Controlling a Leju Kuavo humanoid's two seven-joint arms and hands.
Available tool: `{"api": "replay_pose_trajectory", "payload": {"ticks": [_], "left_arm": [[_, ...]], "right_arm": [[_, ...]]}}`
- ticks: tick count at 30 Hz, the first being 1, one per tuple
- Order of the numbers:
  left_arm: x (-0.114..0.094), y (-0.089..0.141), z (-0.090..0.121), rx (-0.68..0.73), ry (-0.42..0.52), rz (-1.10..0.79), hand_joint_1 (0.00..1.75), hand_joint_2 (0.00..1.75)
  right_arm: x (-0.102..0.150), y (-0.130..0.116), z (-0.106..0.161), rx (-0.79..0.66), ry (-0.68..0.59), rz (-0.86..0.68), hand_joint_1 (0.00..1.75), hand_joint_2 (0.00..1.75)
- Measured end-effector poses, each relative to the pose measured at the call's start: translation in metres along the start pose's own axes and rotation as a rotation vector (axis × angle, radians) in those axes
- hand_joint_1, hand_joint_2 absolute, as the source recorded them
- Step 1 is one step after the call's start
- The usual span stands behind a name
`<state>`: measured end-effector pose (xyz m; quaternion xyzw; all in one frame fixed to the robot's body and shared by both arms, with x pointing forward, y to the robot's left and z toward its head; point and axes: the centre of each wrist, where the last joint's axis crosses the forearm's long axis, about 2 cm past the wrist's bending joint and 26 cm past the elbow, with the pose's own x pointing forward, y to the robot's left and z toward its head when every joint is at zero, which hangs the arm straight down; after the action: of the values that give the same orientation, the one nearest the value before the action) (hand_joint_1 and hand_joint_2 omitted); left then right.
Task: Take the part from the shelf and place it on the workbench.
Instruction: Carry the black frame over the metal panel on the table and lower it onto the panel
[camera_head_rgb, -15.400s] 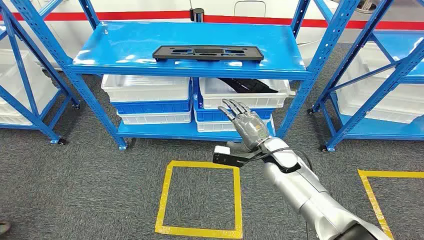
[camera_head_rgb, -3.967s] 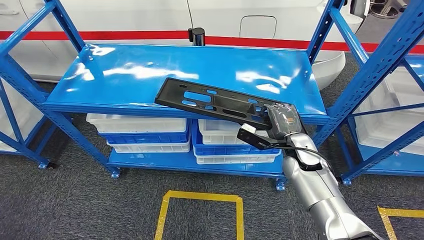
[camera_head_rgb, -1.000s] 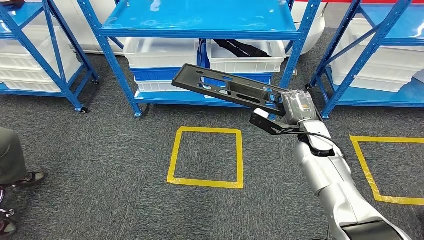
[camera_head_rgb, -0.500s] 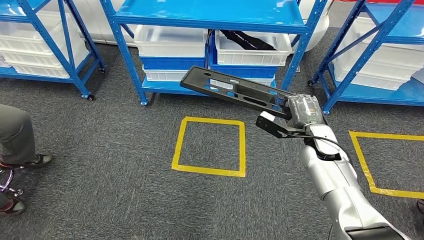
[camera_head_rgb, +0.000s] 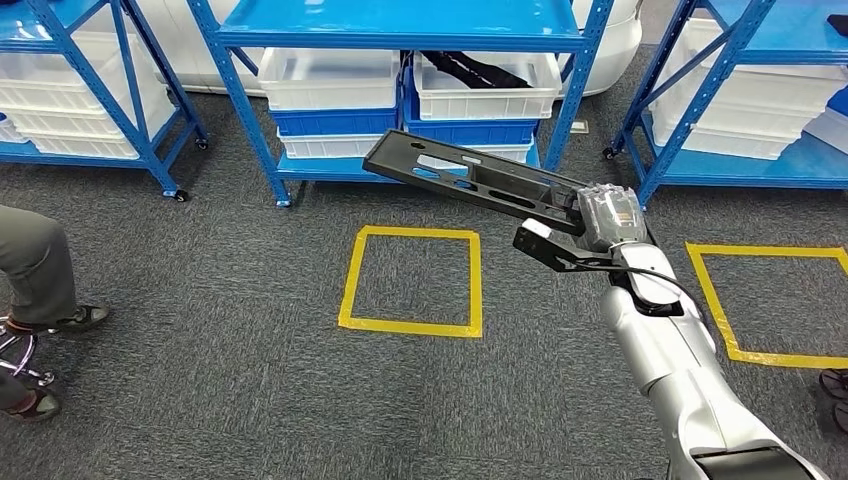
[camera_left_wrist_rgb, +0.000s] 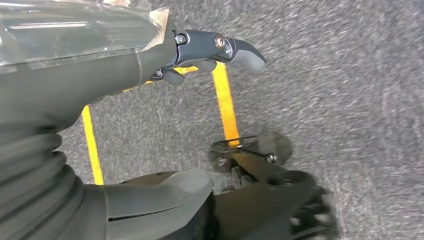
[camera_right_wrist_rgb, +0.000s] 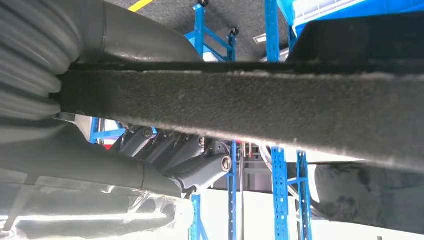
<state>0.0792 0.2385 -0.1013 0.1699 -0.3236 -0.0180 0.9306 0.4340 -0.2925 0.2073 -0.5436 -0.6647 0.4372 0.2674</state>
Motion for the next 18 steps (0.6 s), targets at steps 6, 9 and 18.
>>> {"api": "replay_pose_trajectory", "payload": {"ticks": [6, 9, 18], "left_arm": [[0.0044, 0.0005, -0.0026, 0.004, -0.011, 0.002, 0.0, 1.75], [0.005, 0.0011, -0.0032, 0.006, -0.013, 0.001, 0.0, 1.75], [0.0003, -0.0005, 0.0001, -0.006, -0.003, 0.002, 0.0, 1.75]], "right_arm": [[-0.0023, -0.0027, -0.0023, -0.01, 0.003, 0.004, 1.75, 1.75], [-0.0038, -0.0056, -0.0055, -0.02, 0.004, 0.006, 1.75, 1.75], [-0.0087, -0.0001, 0.0045, 0.002, 0.015, 0.014, 1.75, 1.75]]}}
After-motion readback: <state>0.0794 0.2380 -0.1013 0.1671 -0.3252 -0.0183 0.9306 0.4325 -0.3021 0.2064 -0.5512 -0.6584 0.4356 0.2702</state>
